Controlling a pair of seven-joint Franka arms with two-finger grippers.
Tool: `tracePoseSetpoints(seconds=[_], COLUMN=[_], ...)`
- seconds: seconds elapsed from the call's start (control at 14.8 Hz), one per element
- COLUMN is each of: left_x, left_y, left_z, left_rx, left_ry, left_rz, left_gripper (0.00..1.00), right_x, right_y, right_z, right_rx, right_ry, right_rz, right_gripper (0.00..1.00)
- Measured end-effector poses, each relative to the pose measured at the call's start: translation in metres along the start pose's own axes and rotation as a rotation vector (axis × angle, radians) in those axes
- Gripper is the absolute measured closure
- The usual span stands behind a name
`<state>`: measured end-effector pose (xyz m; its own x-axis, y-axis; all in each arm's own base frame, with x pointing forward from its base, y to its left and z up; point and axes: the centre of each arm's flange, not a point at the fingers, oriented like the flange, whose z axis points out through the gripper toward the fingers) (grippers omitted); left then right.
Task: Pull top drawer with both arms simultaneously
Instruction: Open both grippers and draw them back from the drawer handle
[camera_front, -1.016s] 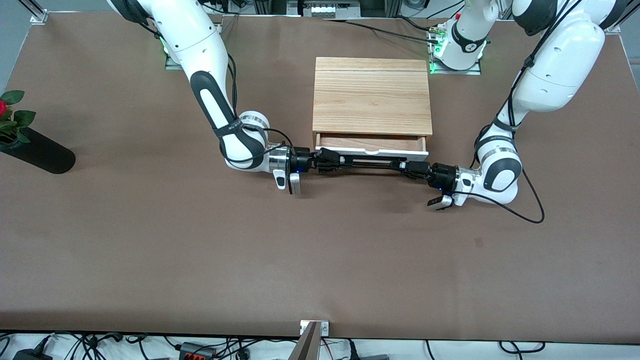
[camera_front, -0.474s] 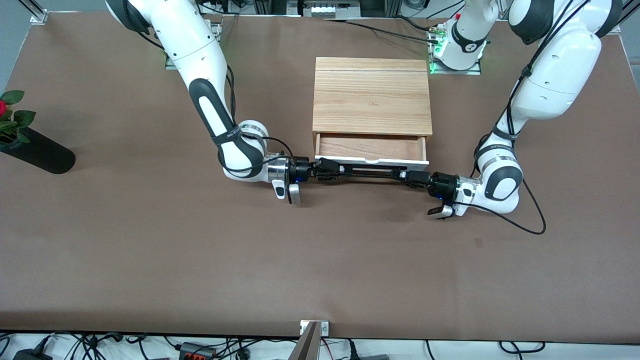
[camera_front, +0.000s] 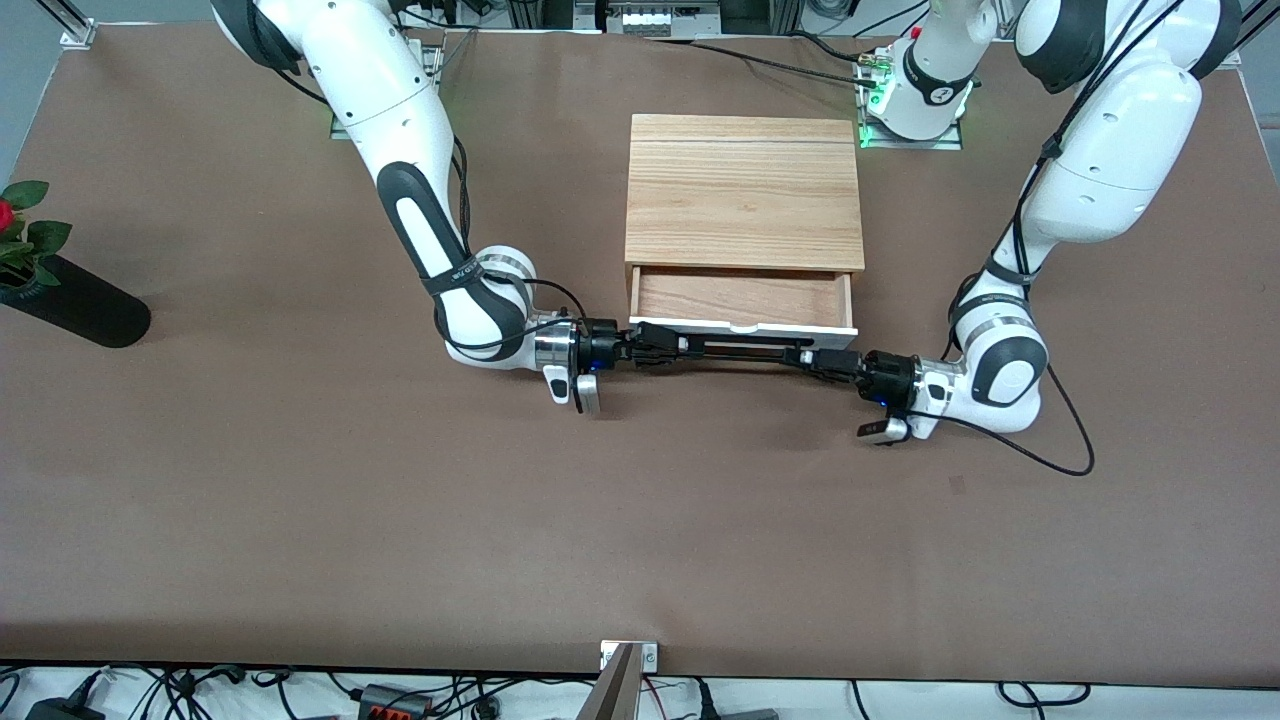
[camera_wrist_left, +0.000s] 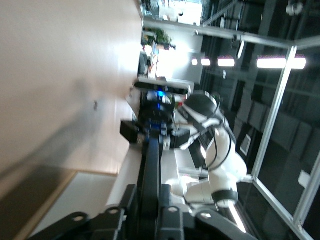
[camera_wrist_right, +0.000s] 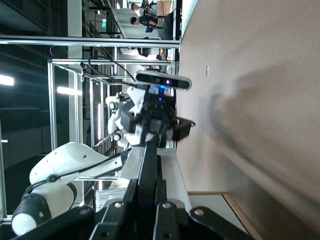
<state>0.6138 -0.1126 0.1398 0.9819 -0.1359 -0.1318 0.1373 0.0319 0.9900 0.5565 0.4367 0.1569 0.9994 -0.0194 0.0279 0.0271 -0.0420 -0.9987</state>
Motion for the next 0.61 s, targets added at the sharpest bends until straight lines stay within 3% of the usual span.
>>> tracePoseSetpoints(seconds=[0.2,0.27,0.47,0.61], left_x=[0.005,0.005,0.006,0.01], left_y=[0.005,0.005,0.007,0.012], left_z=[-0.031,-0.033,-0.032,-0.032], left_rx=[0.0,-0.001,-0.003,-0.003], left_ry=[0.045,0.049,0.046,0.046], left_rz=[0.008,0.004,-0.011,-0.046], left_gripper=[0.41,0.29,0.02,0.0], right_x=[0.001,0.002,0.01,0.015], right_y=[0.0,0.0,-0.002,-0.004], right_z=[-0.002,-0.004,-0.013,-0.017], right_rx=[0.0,0.0,0.007,0.012], right_ry=[-0.009,-0.007,0.006,0.011], right_rz=[0.005,0.015,0.036,0.068], right_gripper=[0.82,0.77,0.48,0.3])
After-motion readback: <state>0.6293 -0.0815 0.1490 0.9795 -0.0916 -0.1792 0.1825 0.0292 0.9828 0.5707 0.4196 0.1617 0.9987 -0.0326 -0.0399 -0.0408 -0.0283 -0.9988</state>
